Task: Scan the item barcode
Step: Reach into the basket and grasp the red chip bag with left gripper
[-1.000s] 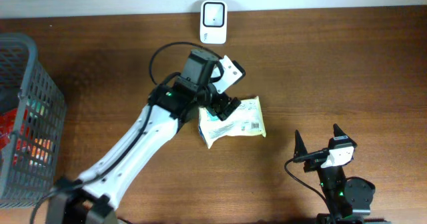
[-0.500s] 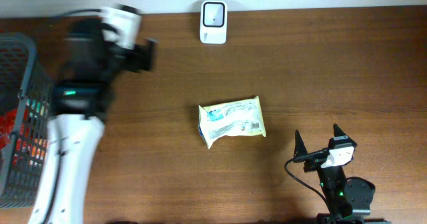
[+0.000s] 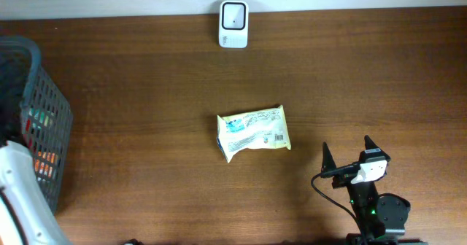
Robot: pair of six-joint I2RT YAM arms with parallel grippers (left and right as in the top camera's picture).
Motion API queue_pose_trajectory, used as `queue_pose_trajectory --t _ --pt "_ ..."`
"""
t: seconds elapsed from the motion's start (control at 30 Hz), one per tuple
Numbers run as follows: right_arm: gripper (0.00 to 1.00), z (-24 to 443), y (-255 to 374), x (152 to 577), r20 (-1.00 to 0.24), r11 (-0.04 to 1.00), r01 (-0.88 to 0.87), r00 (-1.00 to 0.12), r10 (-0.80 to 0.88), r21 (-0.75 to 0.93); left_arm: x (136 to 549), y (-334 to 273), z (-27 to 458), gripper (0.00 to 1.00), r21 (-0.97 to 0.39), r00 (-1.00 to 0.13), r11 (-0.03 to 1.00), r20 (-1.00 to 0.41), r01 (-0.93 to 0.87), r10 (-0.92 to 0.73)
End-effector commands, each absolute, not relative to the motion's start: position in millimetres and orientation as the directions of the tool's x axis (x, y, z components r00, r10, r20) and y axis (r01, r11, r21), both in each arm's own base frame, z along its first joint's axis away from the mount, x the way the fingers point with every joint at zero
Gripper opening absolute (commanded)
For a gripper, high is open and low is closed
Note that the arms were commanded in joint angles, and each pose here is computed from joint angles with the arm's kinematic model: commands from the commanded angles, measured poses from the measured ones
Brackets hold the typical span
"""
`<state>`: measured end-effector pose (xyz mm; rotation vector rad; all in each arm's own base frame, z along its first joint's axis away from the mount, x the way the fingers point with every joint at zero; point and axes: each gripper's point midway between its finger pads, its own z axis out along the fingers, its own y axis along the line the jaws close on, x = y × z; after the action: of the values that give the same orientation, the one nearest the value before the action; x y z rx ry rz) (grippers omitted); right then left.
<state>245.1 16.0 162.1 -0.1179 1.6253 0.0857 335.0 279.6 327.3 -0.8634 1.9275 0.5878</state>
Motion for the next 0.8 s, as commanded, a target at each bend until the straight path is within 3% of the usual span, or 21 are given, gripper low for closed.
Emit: queue_pose_trajectory --t 0.0,0.07,0.2,0.4,0.53,0.77 --pt "0.99 160.0 16.1 244.9 -0.998 0.992 -0.126 -0.058 -0.020 -0.013 314.3 318.8 276.1 0.99 0.092 -0.360 0.518 -0.820 -0.850 -0.445" --pt "0.99 160.0 16.1 244.9 -0.998 0.992 -0.126 -0.058 -0.020 -0.013 306.5 329.4 252.2 0.99 0.118 -0.393 0.499 -0.777 -0.858 -0.492" --pt "0.99 160.0 16.1 244.9 -0.998 0.992 -0.126 -0.058 -0.020 -0.013 298.5 339.9 209.0 0.99 0.139 -0.495 0.567 -0.678 -0.812 -0.544" --pt "0.99 160.0 16.1 244.9 -0.998 0.992 -0.126 -0.058 -0.020 -0.013 279.8 355.9 167.7 0.99 0.182 -0.558 0.573 -0.578 -0.799 -0.595" --pt "0.99 160.0 16.1 244.9 -0.998 0.992 -0.126 -0.058 -0.020 -0.013 289.0 352.0 138.0 0.98 0.222 -0.688 0.689 -0.497 -0.690 -0.529" --pt "0.99 160.0 16.1 244.9 -0.998 0.992 -0.126 -0.058 -0.020 -0.013 297.2 349.6 114.7 0.98 0.237 -0.763 0.760 -0.444 -0.605 -0.470"
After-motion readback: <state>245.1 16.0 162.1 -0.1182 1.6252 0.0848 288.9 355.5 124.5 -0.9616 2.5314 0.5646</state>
